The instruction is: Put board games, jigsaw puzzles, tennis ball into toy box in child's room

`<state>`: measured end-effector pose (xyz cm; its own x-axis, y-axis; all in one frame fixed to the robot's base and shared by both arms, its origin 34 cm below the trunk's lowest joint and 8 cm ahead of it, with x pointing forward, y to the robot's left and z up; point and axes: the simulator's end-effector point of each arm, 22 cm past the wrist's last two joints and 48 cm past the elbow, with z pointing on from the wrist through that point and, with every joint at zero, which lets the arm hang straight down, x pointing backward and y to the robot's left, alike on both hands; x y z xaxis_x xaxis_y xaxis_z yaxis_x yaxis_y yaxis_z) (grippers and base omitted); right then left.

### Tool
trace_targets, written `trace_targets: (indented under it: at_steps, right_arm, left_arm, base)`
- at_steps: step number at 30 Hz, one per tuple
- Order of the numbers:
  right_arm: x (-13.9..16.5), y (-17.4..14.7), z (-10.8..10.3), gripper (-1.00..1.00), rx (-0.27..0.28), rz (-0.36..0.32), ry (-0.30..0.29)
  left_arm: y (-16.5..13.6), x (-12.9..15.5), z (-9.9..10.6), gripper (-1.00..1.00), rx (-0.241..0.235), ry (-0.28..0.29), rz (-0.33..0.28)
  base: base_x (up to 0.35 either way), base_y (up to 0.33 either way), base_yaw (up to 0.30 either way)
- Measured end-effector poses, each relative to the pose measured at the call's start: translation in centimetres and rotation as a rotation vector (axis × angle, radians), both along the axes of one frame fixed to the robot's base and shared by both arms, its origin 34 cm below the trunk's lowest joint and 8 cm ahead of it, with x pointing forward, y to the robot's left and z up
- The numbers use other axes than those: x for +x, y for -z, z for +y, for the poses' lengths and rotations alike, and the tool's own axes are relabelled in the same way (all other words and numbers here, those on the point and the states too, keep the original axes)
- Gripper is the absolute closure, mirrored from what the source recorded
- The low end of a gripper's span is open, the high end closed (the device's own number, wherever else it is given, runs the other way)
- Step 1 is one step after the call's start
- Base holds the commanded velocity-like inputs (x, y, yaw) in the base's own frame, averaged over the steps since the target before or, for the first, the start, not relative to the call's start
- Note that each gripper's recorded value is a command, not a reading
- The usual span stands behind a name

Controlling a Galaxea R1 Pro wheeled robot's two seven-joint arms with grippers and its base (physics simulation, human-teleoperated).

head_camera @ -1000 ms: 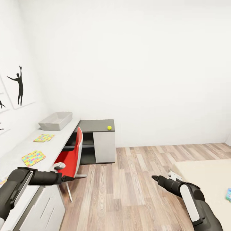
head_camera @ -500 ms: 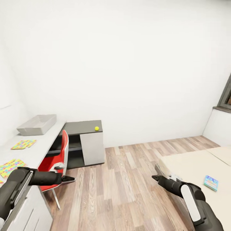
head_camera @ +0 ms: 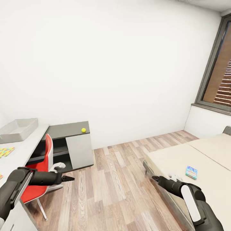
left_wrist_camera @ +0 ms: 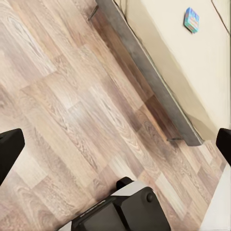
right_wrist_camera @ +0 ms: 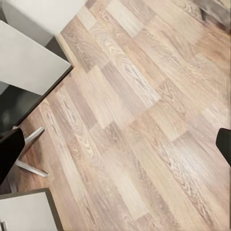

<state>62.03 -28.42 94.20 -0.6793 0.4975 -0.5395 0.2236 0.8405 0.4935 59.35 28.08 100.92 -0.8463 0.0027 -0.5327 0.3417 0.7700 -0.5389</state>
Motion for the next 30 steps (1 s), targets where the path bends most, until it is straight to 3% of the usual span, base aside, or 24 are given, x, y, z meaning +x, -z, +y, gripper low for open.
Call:
trace_targets:
  at_steps: [30]
  right_arm:
    - [0.0, -0.2, -1.1, -1.0, 0.034, -0.007, 0.041]
  left_arm:
    - [-0.2, 0.3, 0.6, -1.0, -0.002, -0.015, -0.01]
  base:
    - [0.0, 0.0, -0.281]
